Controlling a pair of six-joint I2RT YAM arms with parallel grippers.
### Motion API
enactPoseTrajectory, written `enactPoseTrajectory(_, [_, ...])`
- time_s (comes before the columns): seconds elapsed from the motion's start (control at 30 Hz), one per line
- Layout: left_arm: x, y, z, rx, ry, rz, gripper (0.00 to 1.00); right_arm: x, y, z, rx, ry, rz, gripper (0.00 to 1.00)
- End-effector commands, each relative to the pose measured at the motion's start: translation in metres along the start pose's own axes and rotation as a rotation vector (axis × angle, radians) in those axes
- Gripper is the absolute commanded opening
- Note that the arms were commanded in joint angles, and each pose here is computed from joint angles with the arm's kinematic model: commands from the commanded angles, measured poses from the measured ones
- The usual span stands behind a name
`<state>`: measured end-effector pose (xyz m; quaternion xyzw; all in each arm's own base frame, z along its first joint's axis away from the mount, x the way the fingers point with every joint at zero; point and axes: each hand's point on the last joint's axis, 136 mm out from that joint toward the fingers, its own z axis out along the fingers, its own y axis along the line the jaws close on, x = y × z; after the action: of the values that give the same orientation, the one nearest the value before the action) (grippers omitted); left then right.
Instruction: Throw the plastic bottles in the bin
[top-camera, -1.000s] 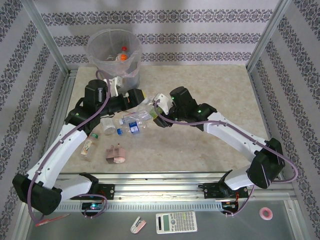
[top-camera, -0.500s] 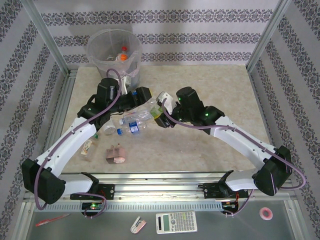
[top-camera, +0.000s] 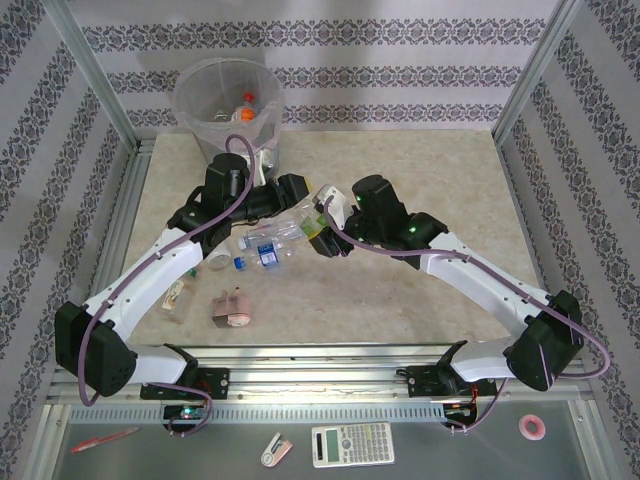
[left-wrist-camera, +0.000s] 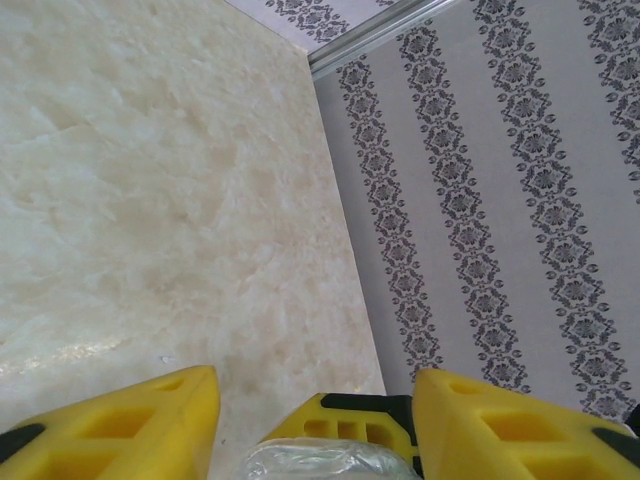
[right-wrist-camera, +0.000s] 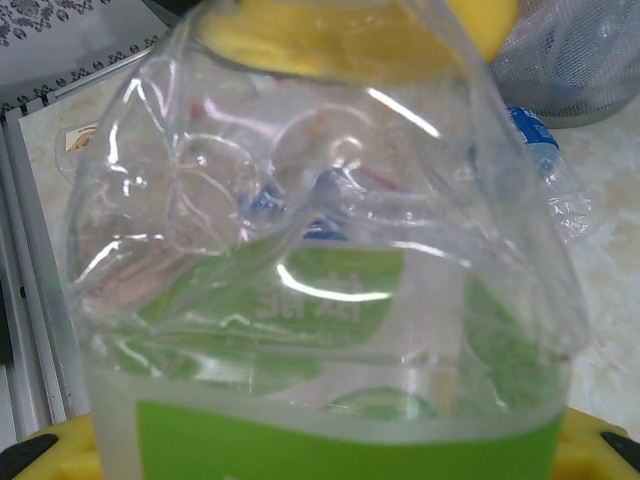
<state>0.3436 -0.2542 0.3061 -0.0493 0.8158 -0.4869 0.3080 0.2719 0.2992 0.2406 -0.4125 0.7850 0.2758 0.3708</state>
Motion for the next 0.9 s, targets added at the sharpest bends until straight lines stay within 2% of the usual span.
enactPoseTrajectory(0.0, [0.0, -0.014, 0.003, 0.045, 0.006, 0.012, 0.45, -0.009, -0.004, 0.0, 0.001, -0.024, 0.018, 0.47])
enactPoseTrajectory(0.37, [-0.006, -0.021, -0.005, 0.031, -0.002, 0.055, 0.14, -0.018, -0.011, 0.005, 0.022, -0.021, 0.089, 0.53])
enactPoseTrajectory(0.57, [-0.014, -0.023, -0.004, 0.049, 0.017, 0.057, 0.05, -0.029, -0.016, 0.003, 0.044, -0.053, 0.137, 0.72])
enactPoseTrajectory(0.77, [-0.036, -0.02, -0.01, 0.009, -0.031, 0.069, 0.02, -0.044, -0.03, -0.017, 0.117, -0.129, 0.158, 0.96])
enactPoseTrajectory(0.87, [-0.045, -0.011, -0.013, -0.046, -0.076, 0.077, 0.02, -0.047, -0.034, -0.027, 0.077, -0.17, 0.183, 0.98])
